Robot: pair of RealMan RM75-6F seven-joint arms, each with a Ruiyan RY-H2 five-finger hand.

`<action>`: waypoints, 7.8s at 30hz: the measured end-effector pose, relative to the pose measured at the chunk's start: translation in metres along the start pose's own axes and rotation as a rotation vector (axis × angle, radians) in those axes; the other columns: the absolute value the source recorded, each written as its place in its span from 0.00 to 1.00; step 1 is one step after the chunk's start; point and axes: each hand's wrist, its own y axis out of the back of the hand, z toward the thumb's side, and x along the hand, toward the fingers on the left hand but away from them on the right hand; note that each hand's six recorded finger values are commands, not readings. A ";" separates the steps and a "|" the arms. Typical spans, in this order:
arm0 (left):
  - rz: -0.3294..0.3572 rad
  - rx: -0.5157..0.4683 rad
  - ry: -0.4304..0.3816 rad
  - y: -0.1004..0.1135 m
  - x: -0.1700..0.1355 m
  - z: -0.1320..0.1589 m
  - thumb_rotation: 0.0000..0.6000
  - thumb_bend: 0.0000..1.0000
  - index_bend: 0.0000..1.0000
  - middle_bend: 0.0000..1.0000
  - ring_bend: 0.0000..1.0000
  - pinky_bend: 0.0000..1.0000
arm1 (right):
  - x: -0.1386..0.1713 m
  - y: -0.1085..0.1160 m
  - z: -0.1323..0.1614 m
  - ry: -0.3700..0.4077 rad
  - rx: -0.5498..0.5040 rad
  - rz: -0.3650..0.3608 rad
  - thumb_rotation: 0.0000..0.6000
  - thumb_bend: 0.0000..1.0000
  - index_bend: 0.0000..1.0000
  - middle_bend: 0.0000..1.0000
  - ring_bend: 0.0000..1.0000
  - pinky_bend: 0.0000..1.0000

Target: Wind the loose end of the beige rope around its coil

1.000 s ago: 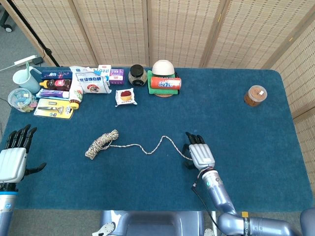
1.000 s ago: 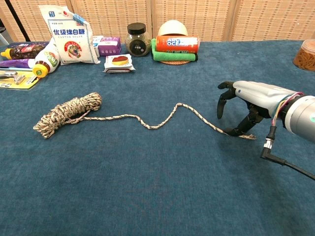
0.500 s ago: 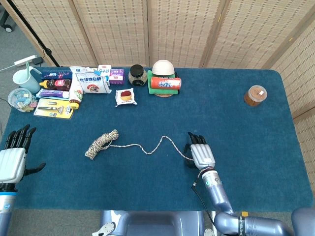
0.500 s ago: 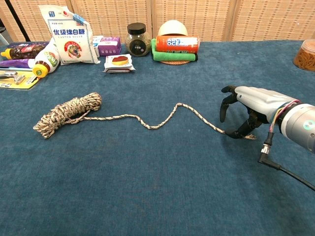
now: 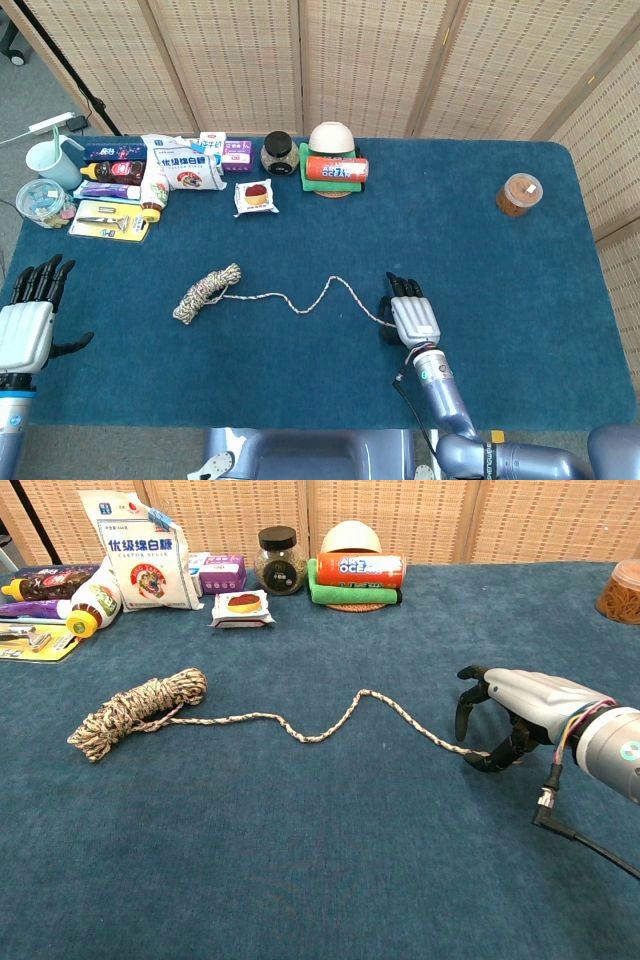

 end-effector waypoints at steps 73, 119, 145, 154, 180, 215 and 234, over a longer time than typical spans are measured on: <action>-0.202 -0.091 -0.085 -0.075 0.086 0.082 1.00 0.06 0.00 0.00 0.00 0.00 | 0.018 0.046 -0.004 0.070 0.024 -0.187 1.00 0.45 0.60 0.00 0.00 0.00; -0.279 -0.006 0.004 -0.152 0.110 0.114 1.00 0.19 0.17 0.09 0.18 0.37 | 0.015 0.054 -0.016 0.036 0.003 -0.198 1.00 0.46 0.61 0.00 0.00 0.00; -0.219 0.050 -0.053 -0.154 0.118 0.121 1.00 0.51 0.70 0.50 0.57 0.73 | 0.017 0.054 -0.015 0.037 0.002 -0.200 1.00 0.46 0.61 0.00 0.00 0.00; -0.168 0.018 -0.116 -0.146 0.121 0.129 1.00 0.55 0.75 0.53 0.60 0.75 | 0.020 0.055 -0.014 0.050 -0.001 -0.201 1.00 0.46 0.62 0.00 0.00 0.00; 0.006 0.154 -0.428 -0.089 0.166 0.242 1.00 0.54 0.75 0.53 0.60 0.75 | 0.062 0.152 0.087 0.298 -0.077 -0.228 1.00 0.50 0.66 0.00 0.00 0.00; -0.086 0.161 -0.659 -0.146 0.135 0.301 1.00 0.54 0.75 0.53 0.60 0.75 | 0.001 0.306 0.179 0.200 -0.122 -0.444 1.00 0.51 0.70 0.00 0.00 0.00; -0.094 0.167 -0.751 -0.135 0.128 0.282 1.00 0.54 0.75 0.53 0.59 0.75 | -0.038 0.305 0.162 0.132 -0.235 -0.412 1.00 0.51 0.71 0.00 0.00 0.00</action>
